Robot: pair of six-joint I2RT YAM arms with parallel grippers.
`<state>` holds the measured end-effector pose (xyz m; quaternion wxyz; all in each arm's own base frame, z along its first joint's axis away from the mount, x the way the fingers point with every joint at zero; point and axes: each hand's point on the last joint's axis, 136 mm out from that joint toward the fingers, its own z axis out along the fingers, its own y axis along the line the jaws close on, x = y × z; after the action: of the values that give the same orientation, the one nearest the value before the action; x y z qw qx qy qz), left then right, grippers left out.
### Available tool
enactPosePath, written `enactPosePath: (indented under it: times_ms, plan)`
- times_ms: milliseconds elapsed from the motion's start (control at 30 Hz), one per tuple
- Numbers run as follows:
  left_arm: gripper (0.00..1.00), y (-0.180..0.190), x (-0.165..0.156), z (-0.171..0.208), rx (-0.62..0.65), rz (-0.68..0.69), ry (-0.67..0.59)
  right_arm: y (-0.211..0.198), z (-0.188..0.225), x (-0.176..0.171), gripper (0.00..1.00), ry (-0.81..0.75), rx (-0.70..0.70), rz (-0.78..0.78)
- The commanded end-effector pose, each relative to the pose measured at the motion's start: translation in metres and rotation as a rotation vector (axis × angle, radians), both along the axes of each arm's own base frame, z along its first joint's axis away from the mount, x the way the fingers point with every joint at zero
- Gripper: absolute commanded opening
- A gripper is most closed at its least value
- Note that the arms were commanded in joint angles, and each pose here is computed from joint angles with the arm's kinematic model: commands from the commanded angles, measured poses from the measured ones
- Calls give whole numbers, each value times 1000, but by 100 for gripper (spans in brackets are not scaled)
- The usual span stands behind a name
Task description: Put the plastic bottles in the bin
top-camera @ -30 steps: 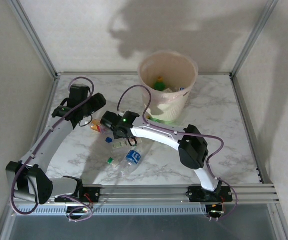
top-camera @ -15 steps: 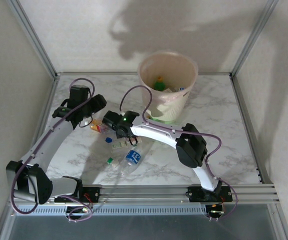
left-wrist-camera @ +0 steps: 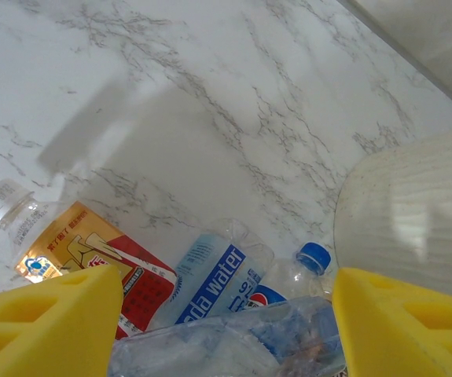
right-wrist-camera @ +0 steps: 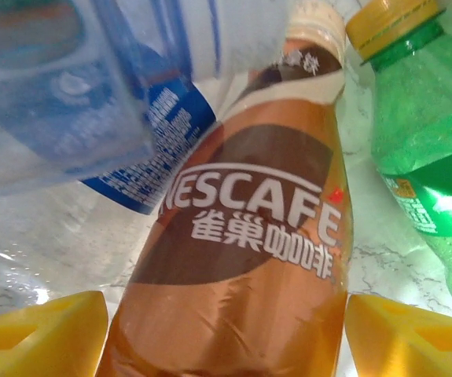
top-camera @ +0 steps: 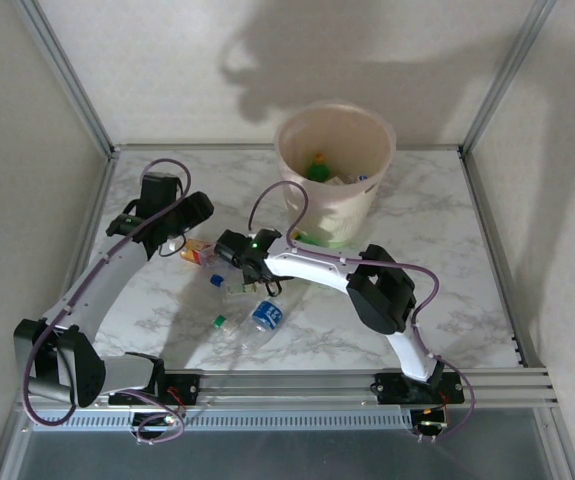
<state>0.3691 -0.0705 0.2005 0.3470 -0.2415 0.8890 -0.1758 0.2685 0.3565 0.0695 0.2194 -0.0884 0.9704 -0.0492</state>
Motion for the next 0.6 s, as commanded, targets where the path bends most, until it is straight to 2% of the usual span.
enactPosePath:
  times_ms: [0,333,567]
  plan:
    - [70,0,3,-2,-1,-9,0,-10,10,-1,78,-6,26,-34]
    - [69,0,6,-3,2,-12,2,-19,14,0,69,-18,18,-46]
    - [69,0,7,-4,2,-11,1,-20,13,-1,55,-11,18,-42]
